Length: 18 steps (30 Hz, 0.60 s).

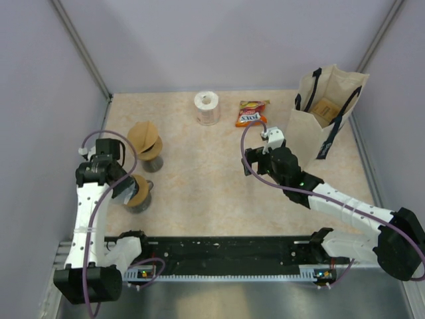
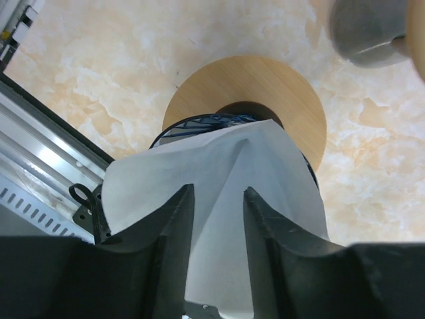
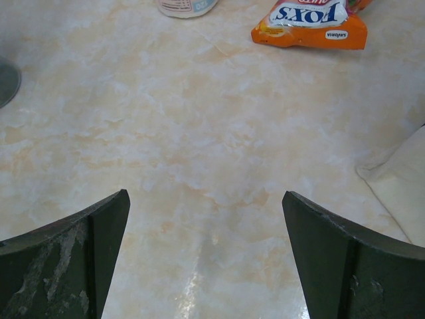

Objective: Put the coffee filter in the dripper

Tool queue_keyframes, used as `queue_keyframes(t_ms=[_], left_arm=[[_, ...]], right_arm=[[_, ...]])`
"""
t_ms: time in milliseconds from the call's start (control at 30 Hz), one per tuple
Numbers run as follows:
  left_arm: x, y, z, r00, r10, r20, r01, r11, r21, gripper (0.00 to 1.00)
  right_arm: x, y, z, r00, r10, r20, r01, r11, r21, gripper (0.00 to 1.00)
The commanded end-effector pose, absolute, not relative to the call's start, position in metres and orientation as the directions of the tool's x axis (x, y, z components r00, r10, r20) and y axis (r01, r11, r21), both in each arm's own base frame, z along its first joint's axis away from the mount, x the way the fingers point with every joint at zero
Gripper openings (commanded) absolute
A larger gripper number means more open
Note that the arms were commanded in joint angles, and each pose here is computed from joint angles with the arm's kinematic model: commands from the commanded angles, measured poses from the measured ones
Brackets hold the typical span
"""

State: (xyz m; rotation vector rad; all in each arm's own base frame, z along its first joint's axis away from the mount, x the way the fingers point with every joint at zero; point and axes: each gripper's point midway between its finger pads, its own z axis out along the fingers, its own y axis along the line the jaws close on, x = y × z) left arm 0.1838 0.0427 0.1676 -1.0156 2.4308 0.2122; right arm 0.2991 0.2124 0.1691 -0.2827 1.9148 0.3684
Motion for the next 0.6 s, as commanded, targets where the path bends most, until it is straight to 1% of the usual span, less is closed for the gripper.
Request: queue_keyframes(t_ms=[0,167,200,233,267,300,333,367,467,567], left_arm=[[0.182,0.052,0.211,-0.557,-0.589,-0.585,-0.694,0.717,-0.062,0.44],[0.172,0.060,0.256,-0.475,-0.557,-0.681,-0.693,0.714,-0.100,0.48],[0.171,0.060,0.262,-0.462,-0.552,-0.694,-0.688,0.717,-0.113,0.50],[0.169,0.059,0.271,-0.445,-0.548,-0.708,-0.680,0.721,-0.131,0.55],[0.168,0.059,0.279,-0.426,-0.546,-0.722,-0.673,0.724,-0.150,0.61],[0.167,0.057,0.292,-0.400,-0.536,-0.744,-0.654,0.735,-0.178,0.70],[0.168,0.053,0.302,-0.376,-0.530,-0.760,-0.625,0.751,-0.214,0.90],[0.173,0.047,0.312,-0.357,-0.523,-0.774,-0.583,0.772,-0.253,0.99],[0.193,0.014,0.341,-0.293,-0.521,-0.802,-0.370,0.835,-0.408,0.99],[0.214,-0.021,0.362,-0.265,-0.528,-0.807,-0.135,0.849,-0.511,0.99]], right_arm=[[0.310,0.214,0.194,-0.309,0.022,-0.951,-0.355,0.925,0.137,0.99],[0.310,0.212,0.197,-0.302,0.025,-0.953,-0.351,0.927,0.136,0.99],[0.310,0.212,0.197,-0.302,0.028,-0.953,-0.350,0.926,0.138,0.99],[0.310,0.212,0.197,-0.302,0.027,-0.953,-0.348,0.928,0.136,0.99],[0.311,0.211,0.198,-0.298,0.030,-0.954,-0.341,0.930,0.136,0.99],[0.311,0.209,0.200,-0.293,0.039,-0.955,-0.330,0.934,0.139,0.99],[0.311,0.207,0.203,-0.287,0.049,-0.957,-0.320,0.937,0.143,0.99],[0.312,0.205,0.205,-0.283,0.059,-0.957,-0.311,0.939,0.150,0.99],[0.312,0.201,0.215,-0.279,0.108,-0.954,-0.287,0.939,0.190,0.99],[0.310,0.196,0.226,-0.262,0.135,-0.956,-0.271,0.940,0.207,0.99]])
